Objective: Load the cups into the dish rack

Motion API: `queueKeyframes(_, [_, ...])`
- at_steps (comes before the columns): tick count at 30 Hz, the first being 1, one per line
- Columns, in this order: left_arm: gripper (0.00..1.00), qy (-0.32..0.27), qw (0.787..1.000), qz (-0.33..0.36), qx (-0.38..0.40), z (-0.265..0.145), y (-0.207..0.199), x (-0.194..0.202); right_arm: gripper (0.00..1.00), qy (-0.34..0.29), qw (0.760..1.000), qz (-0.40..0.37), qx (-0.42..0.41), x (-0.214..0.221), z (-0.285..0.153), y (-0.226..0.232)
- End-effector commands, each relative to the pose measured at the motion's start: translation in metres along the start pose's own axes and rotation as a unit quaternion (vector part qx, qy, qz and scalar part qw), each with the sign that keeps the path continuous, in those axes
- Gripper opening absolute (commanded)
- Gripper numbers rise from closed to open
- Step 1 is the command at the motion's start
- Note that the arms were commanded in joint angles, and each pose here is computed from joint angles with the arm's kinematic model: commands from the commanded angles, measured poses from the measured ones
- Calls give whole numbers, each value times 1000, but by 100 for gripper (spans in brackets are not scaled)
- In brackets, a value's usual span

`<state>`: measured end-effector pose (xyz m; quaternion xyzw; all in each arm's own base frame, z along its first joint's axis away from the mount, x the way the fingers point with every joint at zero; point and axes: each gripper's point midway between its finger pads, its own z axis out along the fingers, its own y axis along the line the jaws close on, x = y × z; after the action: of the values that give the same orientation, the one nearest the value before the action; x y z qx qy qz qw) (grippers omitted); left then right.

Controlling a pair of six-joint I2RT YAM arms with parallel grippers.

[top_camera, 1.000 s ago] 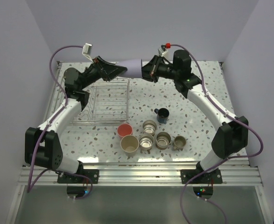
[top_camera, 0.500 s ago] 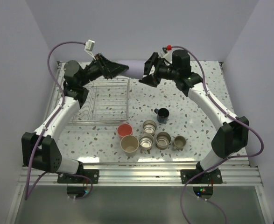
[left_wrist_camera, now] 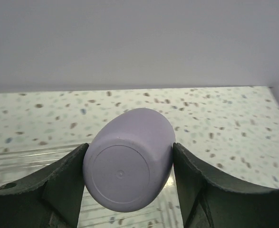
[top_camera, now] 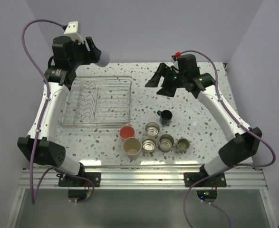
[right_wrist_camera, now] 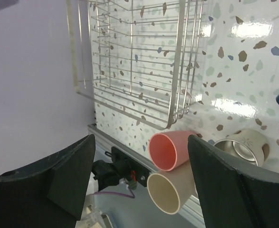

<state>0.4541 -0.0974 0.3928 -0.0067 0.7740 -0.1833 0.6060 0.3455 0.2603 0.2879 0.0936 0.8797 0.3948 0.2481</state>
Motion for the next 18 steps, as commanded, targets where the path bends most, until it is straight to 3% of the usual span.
queueKeyframes(1, [0,42,980,72,-180,-11,84,3,82,-25,999,-44,12,1,-34,2])
queueKeyframes(5, [0,56,961,61,-264,-8,133,7,82,-23,998,-52,21,7,-40,-5])
queueKeyframes(12, [0,91,942,7,-322,3,216,35,82,-32,996,-70,35,8,-52,-9])
queueKeyframes(18, [0,127,938,0,-322,16,231,64,82,-37,995,-80,44,7,-54,-13])
